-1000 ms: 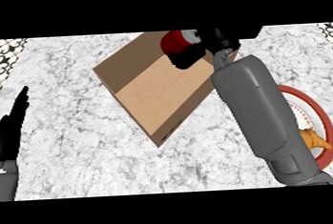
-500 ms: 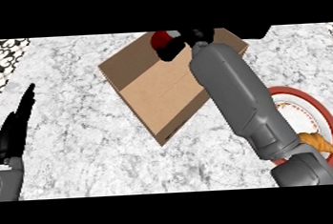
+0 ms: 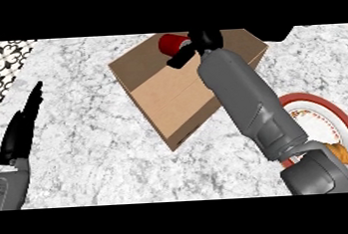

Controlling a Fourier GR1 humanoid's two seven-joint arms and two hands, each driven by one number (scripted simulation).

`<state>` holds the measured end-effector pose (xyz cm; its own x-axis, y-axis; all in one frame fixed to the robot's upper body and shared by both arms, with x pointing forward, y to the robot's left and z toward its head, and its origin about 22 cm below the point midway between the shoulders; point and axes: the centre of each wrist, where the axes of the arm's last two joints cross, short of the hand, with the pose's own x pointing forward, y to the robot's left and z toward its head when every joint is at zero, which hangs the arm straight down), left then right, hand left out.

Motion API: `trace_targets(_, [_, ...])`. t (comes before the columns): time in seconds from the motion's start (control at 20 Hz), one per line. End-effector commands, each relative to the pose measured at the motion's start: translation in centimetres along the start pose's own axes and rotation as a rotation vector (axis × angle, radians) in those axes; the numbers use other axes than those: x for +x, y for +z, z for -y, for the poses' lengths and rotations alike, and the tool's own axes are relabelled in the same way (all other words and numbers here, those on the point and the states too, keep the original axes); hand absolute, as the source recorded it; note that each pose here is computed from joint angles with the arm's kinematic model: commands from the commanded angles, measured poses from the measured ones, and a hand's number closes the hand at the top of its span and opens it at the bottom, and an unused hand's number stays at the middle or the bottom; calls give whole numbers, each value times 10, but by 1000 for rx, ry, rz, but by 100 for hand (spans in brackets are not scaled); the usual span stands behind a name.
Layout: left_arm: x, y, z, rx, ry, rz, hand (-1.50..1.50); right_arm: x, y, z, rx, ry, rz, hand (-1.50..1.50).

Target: Pick the can from the plate and place it in the cardboard box

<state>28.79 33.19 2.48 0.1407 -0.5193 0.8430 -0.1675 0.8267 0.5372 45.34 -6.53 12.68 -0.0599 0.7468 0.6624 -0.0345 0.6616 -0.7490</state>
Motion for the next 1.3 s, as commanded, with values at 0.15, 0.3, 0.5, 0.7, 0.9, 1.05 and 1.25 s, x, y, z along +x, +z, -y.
trace_targets(0.15, [-7,7,-1,2,4,2,0,-6,-1,-2,-76,-107,62,-150])
trace_targets(0.3, [10,-4,6,2,13,-7,0,1,-3,5,-143,-163,142,-150])
trace_targets(0.5, [-1,-5,-9,8,2,-10,0,-1,-5,12,-254,-301,140,-150])
trace_targets(0.7, [-26,7,-15,33,1,-46,0,-11,-9,30,-292,-422,165,-150])
trace_targets(0.9, [-8,-3,-14,36,14,-59,0,-42,-15,67,-279,-516,195,-150])
trace_targets(1.05, [-28,19,-14,42,4,-61,0,-82,-10,74,-315,-510,150,-150])
trace_targets(1.25, [-16,16,-17,64,-1,-61,0,-133,1,103,-333,-483,113,-150])
